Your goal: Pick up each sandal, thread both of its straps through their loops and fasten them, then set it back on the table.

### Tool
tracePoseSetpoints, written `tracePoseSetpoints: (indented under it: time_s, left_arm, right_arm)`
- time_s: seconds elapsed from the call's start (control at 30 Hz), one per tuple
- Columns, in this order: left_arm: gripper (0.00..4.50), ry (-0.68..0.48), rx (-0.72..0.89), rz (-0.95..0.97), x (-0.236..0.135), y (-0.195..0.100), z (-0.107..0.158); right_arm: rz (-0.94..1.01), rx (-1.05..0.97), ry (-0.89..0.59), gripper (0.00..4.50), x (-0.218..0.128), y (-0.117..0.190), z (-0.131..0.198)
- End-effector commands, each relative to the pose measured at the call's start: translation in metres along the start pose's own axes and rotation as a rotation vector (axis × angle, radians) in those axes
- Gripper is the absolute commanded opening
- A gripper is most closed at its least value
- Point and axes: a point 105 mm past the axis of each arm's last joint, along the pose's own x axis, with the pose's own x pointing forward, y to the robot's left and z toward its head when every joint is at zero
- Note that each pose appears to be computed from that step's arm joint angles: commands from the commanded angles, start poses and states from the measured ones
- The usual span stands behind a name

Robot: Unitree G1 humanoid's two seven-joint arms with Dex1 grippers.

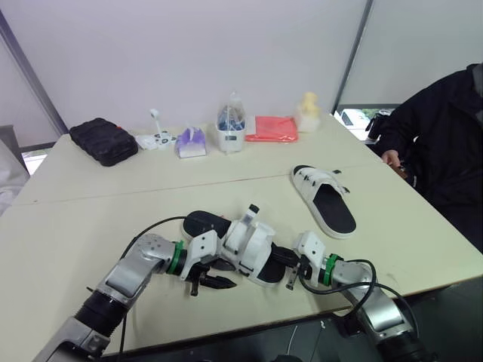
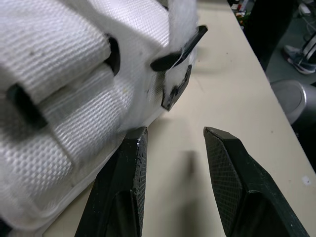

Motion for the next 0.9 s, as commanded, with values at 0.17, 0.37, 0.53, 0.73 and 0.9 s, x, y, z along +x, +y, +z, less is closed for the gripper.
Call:
tracePoseSetpoints:
  time_s: [0.17, 0.37, 0.53, 0.73, 0.9]
  left_arm:
    - [1.84, -0.107, 0.027, -0.011, 0.004, 0.001, 0.031]
    - [1.84, -0.113, 0.028, -0.094, 0.006, -0.013, 0.038]
    - [1.84, -0.125, 0.038, -0.098, 0.006, -0.014, 0.043]
    - [1.84, -0.095, 0.041, -0.087, 0.009, -0.012, 0.038]
    - [0.05, -0.099, -0.003, -0.087, 0.011, -0.012, 0.034]
  right_arm:
    - [0.027, 0.097, 0.161, 0.00, -0.001, 0.018, -0.045]
    - [0.025, 0.096, 0.165, 0.00, -0.002, 0.017, -0.046]
    - [0.024, 0.099, 0.166, 0.00, -0.001, 0.017, -0.046]
    - [0.024, 0.100, 0.165, 0.00, 0.001, 0.018, -0.046]
    - [0.022, 0.098, 0.164, 0.00, 0.002, 0.017, -0.046]
